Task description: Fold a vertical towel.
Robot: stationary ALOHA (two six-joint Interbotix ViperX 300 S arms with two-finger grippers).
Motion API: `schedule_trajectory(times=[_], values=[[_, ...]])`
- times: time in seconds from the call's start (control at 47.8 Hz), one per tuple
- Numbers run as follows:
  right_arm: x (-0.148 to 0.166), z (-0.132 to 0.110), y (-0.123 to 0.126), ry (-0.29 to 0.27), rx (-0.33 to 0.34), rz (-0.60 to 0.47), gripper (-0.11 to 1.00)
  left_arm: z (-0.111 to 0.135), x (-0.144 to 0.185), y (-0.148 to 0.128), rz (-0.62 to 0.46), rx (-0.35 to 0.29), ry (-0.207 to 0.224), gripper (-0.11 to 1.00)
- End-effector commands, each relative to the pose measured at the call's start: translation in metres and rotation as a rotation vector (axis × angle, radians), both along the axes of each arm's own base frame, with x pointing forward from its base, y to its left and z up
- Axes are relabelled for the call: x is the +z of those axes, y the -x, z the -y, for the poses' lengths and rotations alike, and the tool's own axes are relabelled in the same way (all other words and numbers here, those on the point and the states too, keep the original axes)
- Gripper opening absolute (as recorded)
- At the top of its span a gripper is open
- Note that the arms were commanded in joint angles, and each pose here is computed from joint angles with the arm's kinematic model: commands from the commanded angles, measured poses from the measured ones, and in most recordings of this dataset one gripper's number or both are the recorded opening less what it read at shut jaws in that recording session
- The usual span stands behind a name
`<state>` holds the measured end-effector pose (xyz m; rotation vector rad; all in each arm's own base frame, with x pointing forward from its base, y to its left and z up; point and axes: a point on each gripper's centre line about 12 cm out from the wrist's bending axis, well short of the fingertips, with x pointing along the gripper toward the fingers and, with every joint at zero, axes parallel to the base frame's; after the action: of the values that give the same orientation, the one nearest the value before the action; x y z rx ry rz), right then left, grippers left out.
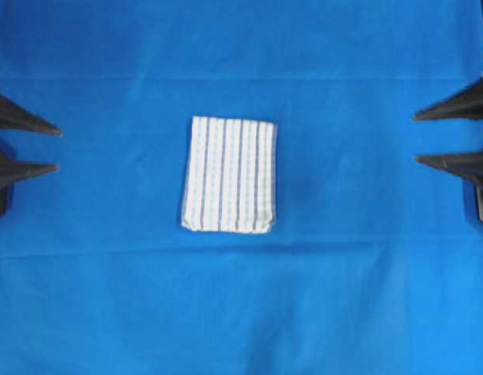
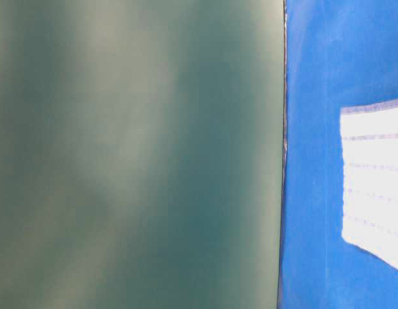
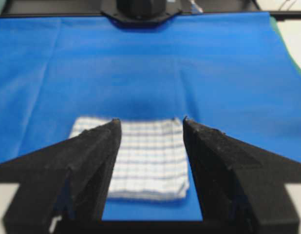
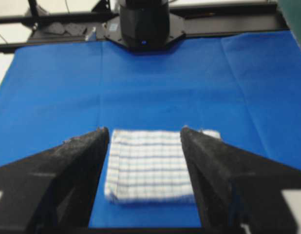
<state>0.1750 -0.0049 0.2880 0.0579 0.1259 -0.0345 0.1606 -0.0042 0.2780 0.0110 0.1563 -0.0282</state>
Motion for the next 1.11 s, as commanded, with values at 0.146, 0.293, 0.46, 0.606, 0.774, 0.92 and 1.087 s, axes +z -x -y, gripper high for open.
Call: schedule_trajectory(times=[0.146, 0.293, 0.46, 0.606, 0.774, 0.92, 1.087], values=[[-0.03, 0.004, 0.02, -0.048, -0.031, 0.08, 0.63, -0.001, -0.024, 0.021, 0.046, 0.009, 0.021, 0.51], [-0.047, 0.007, 0.023, -0.075, -0.056, 0.074, 0.63, -0.003, -0.04, 0.027, 0.048, 0.021, 0.042, 0.51], [-0.059, 0.009, 0.022, -0.087, -0.067, 0.042, 0.63, -0.005, -0.047, 0.026, 0.041, 0.043, 0.049, 0.51], [-0.06, 0.009, 0.022, -0.088, -0.07, 0.032, 0.63, -0.006, -0.048, 0.026, 0.04, 0.048, 0.049, 0.51], [-0.06, 0.01, 0.022, -0.088, -0.079, 0.031, 0.63, -0.006, -0.048, 0.026, 0.038, 0.048, 0.049, 0.51], [-0.061, 0.011, 0.022, -0.086, -0.08, 0.03, 0.63, -0.006, -0.048, 0.026, 0.04, 0.048, 0.049, 0.51], [-0.061, 0.011, 0.022, -0.086, -0.081, 0.027, 0.63, -0.006, -0.048, 0.026, 0.038, 0.048, 0.049, 0.51]])
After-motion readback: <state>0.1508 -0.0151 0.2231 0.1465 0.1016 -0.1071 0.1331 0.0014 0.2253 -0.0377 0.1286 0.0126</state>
